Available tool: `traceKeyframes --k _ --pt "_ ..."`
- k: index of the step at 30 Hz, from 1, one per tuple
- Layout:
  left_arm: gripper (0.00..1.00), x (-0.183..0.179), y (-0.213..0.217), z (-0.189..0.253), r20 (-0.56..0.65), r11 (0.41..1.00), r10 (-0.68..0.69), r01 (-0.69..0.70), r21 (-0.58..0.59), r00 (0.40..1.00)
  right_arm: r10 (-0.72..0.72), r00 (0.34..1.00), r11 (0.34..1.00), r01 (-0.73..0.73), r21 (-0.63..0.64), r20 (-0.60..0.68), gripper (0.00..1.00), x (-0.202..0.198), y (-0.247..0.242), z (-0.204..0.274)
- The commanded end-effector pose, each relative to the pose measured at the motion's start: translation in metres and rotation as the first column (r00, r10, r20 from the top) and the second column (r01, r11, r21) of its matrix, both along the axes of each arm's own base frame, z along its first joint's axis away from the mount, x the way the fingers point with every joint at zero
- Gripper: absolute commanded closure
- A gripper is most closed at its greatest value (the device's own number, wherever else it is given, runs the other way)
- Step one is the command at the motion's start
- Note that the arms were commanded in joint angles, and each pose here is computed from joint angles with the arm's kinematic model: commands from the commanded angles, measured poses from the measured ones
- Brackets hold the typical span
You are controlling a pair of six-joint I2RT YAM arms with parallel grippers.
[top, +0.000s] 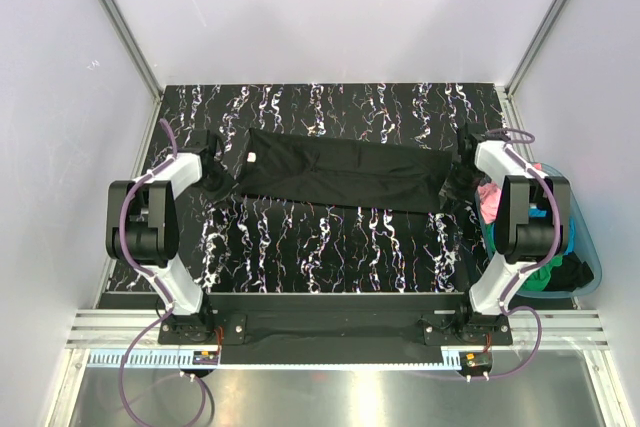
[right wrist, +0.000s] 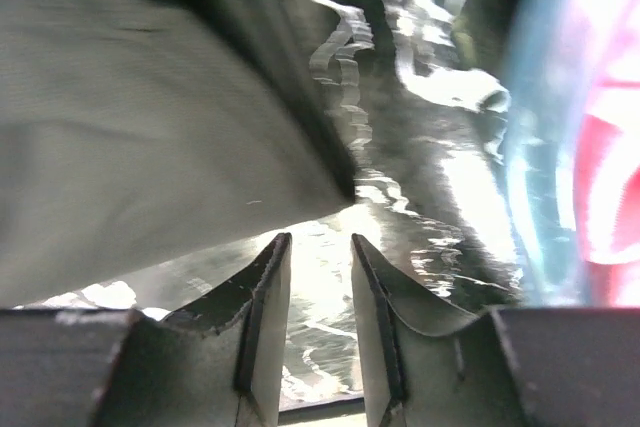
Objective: Fold and stack the t-shirts
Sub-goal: Fold the tshirt
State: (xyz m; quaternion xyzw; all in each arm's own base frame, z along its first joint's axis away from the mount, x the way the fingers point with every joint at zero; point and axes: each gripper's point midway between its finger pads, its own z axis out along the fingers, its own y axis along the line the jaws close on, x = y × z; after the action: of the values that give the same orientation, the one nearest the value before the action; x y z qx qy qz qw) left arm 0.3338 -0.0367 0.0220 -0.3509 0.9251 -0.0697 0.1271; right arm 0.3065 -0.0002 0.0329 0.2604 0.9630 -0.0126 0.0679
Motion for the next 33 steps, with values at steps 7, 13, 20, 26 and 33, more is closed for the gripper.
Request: traceKeyframes --k 7,13,20,26,33 --pt "0.56 0.019 -0.011 0.002 0.03 0.998 -0.024 0.025 -0.057 0.999 0.038 0.982 0.99 -0.061 0.124 0.183 0.61 0.033 0.023 0.044" --pt "0.55 0.022 -0.007 -0.009 0.044 1.0 -0.011 0.012 -0.026 0.999 0.036 0.972 0.988 -0.07 0.139 0.233 0.6 0.041 0.027 0.071" --pt "0.58 0.038 0.013 0.014 0.112 0.994 0.079 -0.087 0.065 0.991 0.016 0.968 0.983 -0.061 0.175 0.252 0.6 0.053 0.033 0.082" --pt "0.55 0.044 0.013 0.047 0.25 0.988 0.142 -0.154 0.03 0.958 0.01 0.971 0.982 -0.055 0.18 0.241 0.6 0.062 0.033 0.08" --pt "0.53 0.05 -0.013 0.031 0.223 0.986 0.158 -0.141 -0.091 0.962 0.007 0.972 0.979 -0.054 0.195 0.236 0.6 0.07 0.037 0.078"
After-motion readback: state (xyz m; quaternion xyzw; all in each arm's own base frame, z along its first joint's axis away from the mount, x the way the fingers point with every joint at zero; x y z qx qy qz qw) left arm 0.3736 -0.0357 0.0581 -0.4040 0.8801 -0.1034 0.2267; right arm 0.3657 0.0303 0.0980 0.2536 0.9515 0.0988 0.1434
